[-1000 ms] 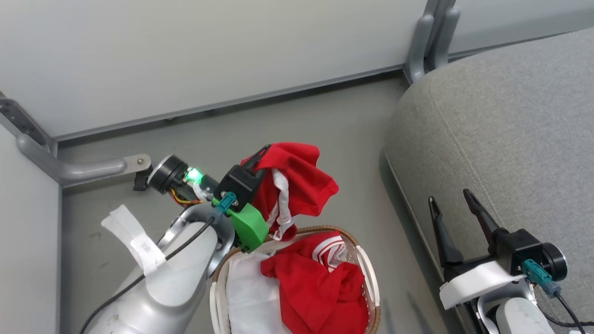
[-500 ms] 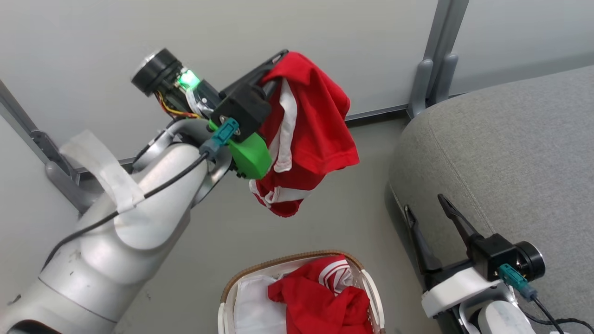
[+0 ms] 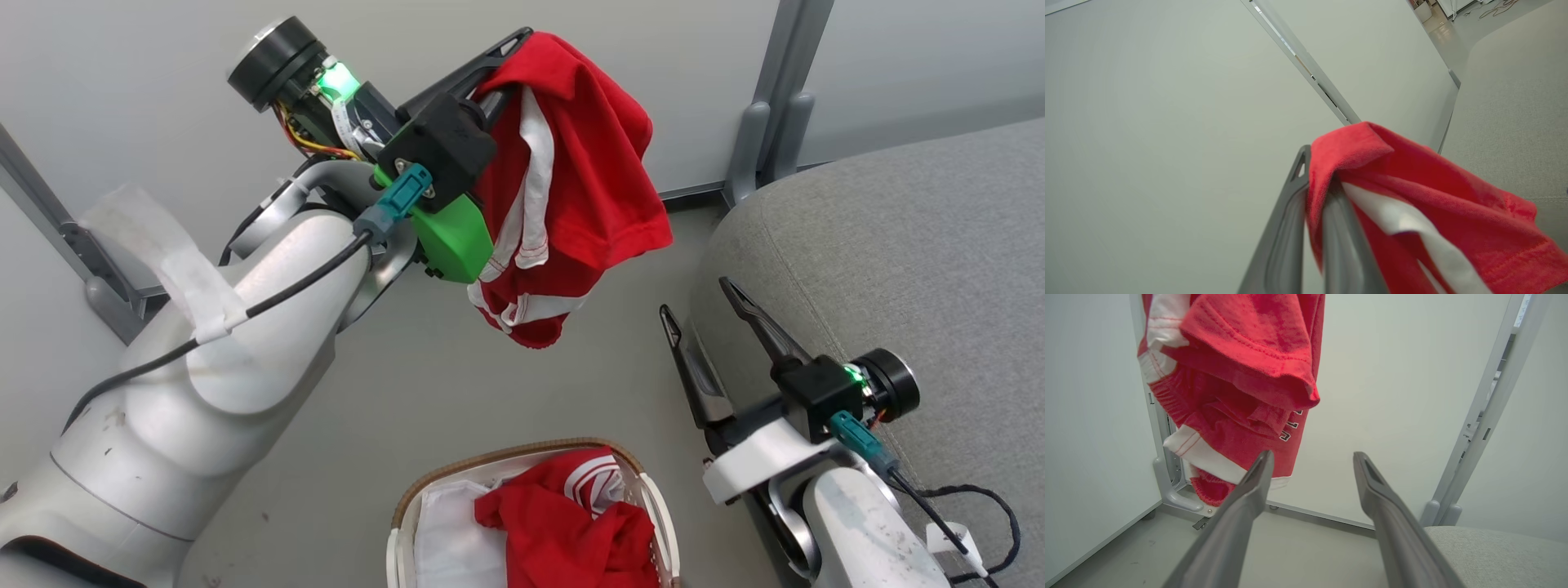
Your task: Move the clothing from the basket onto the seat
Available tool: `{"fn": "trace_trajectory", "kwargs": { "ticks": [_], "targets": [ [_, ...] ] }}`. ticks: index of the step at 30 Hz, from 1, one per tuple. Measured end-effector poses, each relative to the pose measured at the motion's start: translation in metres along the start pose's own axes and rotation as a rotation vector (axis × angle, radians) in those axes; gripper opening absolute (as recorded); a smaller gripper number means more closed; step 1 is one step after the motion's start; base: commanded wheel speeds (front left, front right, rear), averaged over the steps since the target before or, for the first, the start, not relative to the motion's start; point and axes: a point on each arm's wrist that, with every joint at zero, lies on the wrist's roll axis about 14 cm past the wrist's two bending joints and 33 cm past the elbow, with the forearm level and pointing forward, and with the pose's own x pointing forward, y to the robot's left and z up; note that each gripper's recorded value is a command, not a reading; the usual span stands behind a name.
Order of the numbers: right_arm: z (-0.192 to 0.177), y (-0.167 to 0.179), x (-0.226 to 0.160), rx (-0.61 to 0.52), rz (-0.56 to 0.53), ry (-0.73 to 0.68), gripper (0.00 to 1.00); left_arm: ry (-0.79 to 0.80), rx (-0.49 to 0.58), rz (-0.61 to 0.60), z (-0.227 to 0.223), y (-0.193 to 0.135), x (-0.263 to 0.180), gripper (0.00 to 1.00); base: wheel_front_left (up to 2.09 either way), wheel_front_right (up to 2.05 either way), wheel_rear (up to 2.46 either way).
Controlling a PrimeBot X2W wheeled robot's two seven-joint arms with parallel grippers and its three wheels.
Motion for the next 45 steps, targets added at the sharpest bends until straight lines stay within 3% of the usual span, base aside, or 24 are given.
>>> {"fn": "trace_trajectory", "kwargs": {
  "ticks": [11, 28, 31, 45],
  "targets": [
    [0.005, 0.025, 0.038, -0.087, 0.122, -0.01, 1.0, 0.005, -0.029, -0.036, -0.002, -0.015, -0.004, 0.0, 0.0, 0.0, 0.0],
    [-0.007, 0.043, 0.071, -0.085, 0.208, 0.043, 1.0, 0.01, -0.104, -0.067, -0.011, -0.037, -0.016, 0.0, 0.0, 0.0, 0.0],
    [-0.008, 0.049, 0.074, -0.09, 0.23, 0.053, 0.02, 0.01, -0.114, -0.066, -0.011, -0.038, -0.018, 0.0, 0.0, 0.0, 0.0],
    [-0.009, 0.046, 0.074, -0.09, 0.223, 0.063, 0.0, 0.059, -0.206, -0.017, -0.034, -0.042, -0.032, 0.0, 0.0, 0.0, 0.0]
  ]
}}
